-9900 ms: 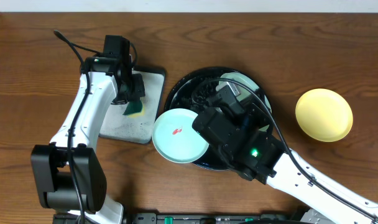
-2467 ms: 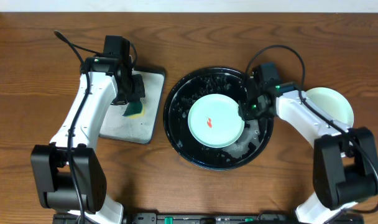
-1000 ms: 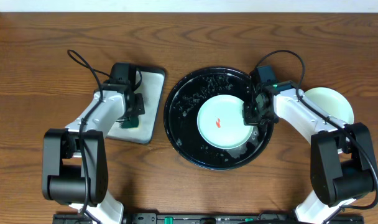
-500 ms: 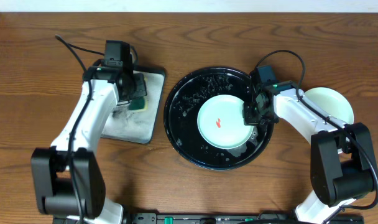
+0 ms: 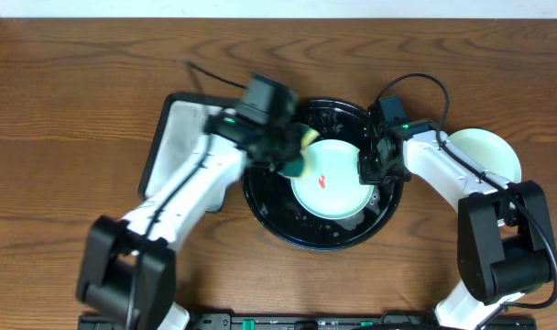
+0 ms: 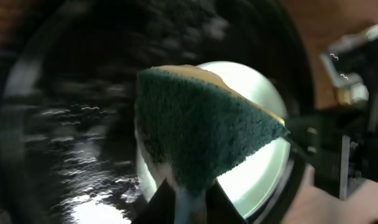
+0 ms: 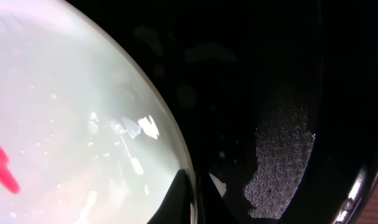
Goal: Clean dirty plates on tray and stack at the side
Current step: 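Carry the sponge to the green plate and scrub it with left gripper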
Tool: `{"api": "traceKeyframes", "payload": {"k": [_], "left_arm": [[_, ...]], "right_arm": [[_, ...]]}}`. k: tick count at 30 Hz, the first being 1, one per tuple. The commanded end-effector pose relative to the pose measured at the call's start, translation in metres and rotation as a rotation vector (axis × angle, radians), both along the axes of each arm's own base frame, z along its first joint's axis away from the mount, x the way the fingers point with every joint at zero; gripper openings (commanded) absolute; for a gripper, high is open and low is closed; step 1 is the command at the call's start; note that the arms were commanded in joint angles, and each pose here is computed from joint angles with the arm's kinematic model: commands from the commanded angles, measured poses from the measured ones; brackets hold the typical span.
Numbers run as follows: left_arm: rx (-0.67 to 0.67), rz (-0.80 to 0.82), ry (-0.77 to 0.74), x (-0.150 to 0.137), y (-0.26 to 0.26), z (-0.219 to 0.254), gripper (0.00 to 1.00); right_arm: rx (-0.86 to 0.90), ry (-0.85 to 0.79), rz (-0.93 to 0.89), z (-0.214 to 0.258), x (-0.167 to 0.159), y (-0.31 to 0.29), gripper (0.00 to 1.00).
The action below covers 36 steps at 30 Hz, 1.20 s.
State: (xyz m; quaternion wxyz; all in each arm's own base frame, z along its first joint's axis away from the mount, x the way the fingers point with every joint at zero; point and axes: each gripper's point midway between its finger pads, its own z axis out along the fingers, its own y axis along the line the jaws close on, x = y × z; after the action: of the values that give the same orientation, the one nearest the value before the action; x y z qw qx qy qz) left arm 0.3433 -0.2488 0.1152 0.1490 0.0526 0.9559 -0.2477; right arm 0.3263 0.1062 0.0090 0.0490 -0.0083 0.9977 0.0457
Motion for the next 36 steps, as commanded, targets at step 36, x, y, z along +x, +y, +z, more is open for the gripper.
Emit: {"api": "traceKeyframes", "payload": {"k": [36], "left_arm": [[0.353, 0.129, -0.062, 0.018, -0.010, -0.114, 0.11]], "right_arm": [[-0.036, -0.021, -0.019, 0.004, 0.001, -0.008, 0.01]]}}
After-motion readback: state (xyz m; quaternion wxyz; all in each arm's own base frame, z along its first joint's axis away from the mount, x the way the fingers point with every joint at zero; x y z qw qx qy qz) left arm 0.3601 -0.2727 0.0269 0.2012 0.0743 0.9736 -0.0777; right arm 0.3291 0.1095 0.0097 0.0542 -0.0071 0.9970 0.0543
